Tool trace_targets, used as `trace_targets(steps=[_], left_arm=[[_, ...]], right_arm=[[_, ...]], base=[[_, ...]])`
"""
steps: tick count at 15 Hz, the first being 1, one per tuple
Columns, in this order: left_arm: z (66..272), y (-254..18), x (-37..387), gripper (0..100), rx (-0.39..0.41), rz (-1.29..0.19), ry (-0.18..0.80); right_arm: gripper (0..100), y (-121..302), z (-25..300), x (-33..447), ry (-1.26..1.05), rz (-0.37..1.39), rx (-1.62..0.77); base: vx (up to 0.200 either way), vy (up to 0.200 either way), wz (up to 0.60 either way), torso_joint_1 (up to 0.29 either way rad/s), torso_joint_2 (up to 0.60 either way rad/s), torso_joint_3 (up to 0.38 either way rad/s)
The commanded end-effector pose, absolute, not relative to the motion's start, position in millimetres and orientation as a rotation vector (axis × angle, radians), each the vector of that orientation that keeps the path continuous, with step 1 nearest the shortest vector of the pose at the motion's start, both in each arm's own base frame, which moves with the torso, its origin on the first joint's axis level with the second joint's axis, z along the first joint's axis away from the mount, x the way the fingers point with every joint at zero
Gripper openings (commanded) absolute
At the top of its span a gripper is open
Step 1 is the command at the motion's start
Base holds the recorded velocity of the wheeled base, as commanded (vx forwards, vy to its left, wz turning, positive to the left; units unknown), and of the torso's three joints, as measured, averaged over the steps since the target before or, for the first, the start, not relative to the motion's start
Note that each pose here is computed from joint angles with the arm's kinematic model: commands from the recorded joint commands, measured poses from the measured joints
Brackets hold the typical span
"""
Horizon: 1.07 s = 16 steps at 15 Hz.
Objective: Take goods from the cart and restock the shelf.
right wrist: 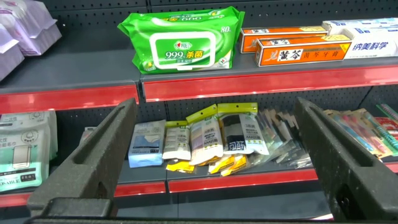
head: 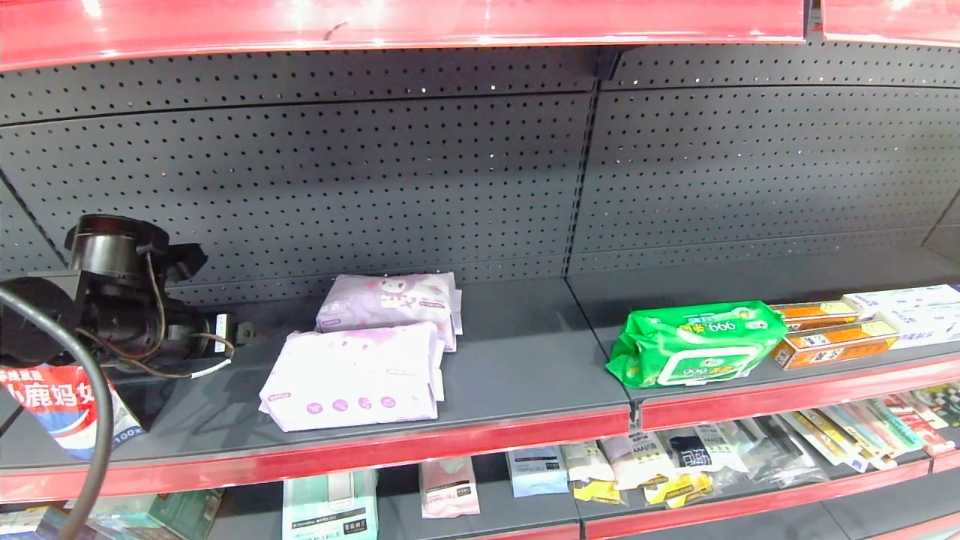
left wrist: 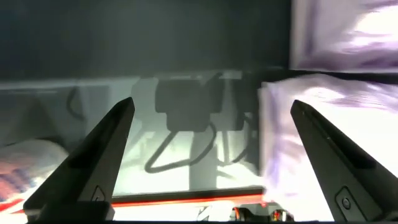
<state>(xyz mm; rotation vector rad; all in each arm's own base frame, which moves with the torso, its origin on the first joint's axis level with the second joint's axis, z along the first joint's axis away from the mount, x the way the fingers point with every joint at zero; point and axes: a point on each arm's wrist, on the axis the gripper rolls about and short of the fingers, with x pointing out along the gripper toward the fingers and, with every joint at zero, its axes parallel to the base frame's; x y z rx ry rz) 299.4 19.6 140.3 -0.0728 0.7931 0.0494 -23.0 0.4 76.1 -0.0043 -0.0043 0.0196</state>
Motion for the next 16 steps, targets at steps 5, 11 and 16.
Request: trace_targets(steps=[5, 11, 16], left_arm=[[113.1, 26.7, 302.8, 100, -0.073, 0.063, 0.889], [107.5, 17.0, 306.1, 100, -0.068, 0.030, 0.907], [107.8, 7.1, 306.7, 100, -0.056, 0.000, 0.906]], right_arm=[[100, 0.4, 76.1, -22.9, -0.003, 0.020, -0.005], [100, 0.4, 76.1, -22.9, -0.003, 0.020, -0.005], [100, 0.4, 75.9, -22.9, -0.002, 0.020, -0.005]], base=[[0.000, 0.000, 0.00, 0.000, 0.00, 0.000], [0.000, 0.000, 0.00, 0.000, 0.00, 0.000], [0.000, 0.000, 0.00, 0.000, 0.00, 0.000]])
